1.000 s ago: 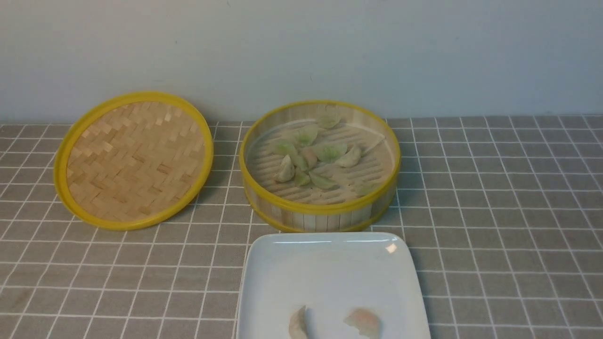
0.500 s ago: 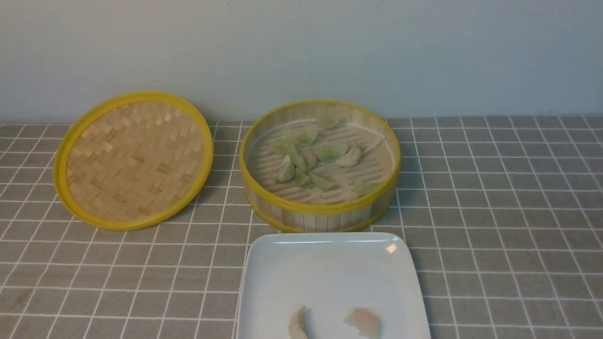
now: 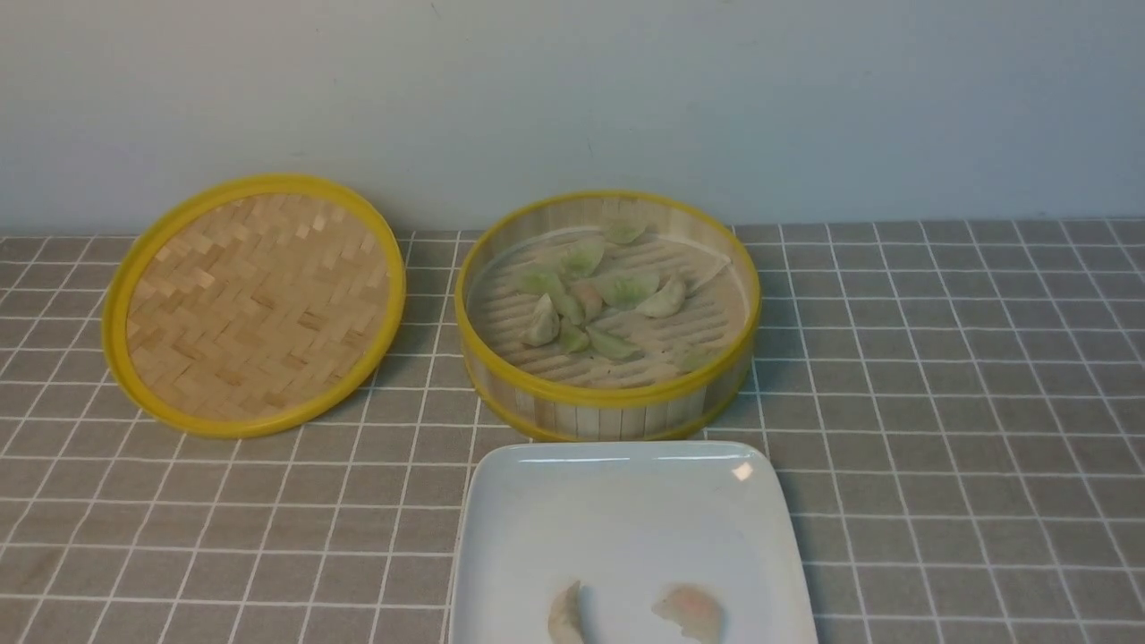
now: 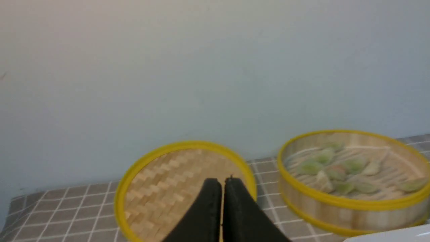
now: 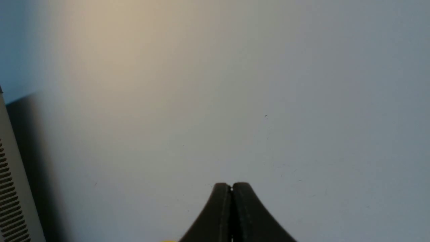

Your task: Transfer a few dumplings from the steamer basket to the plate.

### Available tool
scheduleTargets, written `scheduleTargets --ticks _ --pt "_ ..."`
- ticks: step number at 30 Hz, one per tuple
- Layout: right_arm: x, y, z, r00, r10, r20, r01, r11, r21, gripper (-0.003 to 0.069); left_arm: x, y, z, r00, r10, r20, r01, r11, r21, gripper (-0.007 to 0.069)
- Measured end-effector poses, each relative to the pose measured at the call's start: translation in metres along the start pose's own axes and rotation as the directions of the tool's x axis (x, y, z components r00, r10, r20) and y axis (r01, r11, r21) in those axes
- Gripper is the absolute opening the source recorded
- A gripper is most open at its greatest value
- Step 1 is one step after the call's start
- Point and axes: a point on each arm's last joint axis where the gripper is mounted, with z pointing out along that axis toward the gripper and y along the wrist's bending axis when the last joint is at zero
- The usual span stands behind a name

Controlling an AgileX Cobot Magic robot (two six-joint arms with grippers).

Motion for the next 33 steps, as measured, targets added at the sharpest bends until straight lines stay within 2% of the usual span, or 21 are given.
scheduleTargets --ticks 2,3,5,9,15,33 --pt "0.000 0.000 0.000 1.000 0.000 0.000 0.000 1.000 0.000 -0.0013 0.033 0.000 0.011 0.999 0.001 -0.041 -0.002 0.999 -0.033 -0.0005" --pt "0.000 0.000 0.000 1.000 0.000 -0.001 0.000 1.000 0.001 -0.0013 0.033 0.000 0.011 0.999 0.001 -0.035 -0.002 0.999 -0.036 -0.0005" --pt "0.000 0.000 0.000 1.000 0.000 0.000 0.000 1.000 0.000 -0.0013 0.072 0.000 0.023 0.994 -0.004 -0.106 -0.001 0.999 -0.046 -0.0005" --pt "0.000 0.000 0.000 1.000 0.000 0.000 0.000 1.000 0.000 -0.0013 0.108 -0.001 0.029 0.982 -0.013 -0.190 0.004 0.999 -0.047 -0.0005" --pt "0.000 0.000 0.000 1.000 0.000 0.000 0.000 1.000 0.000 -0.0013 0.119 -0.003 0.027 0.959 -0.023 -0.281 0.014 0.999 -0.035 -0.0005" --pt "0.000 0.000 0.000 1.000 0.000 0.000 0.000 1.000 0.000 -0.0013 0.120 -0.003 0.027 0.957 -0.024 -0.289 0.014 0.999 -0.034 -0.0005"
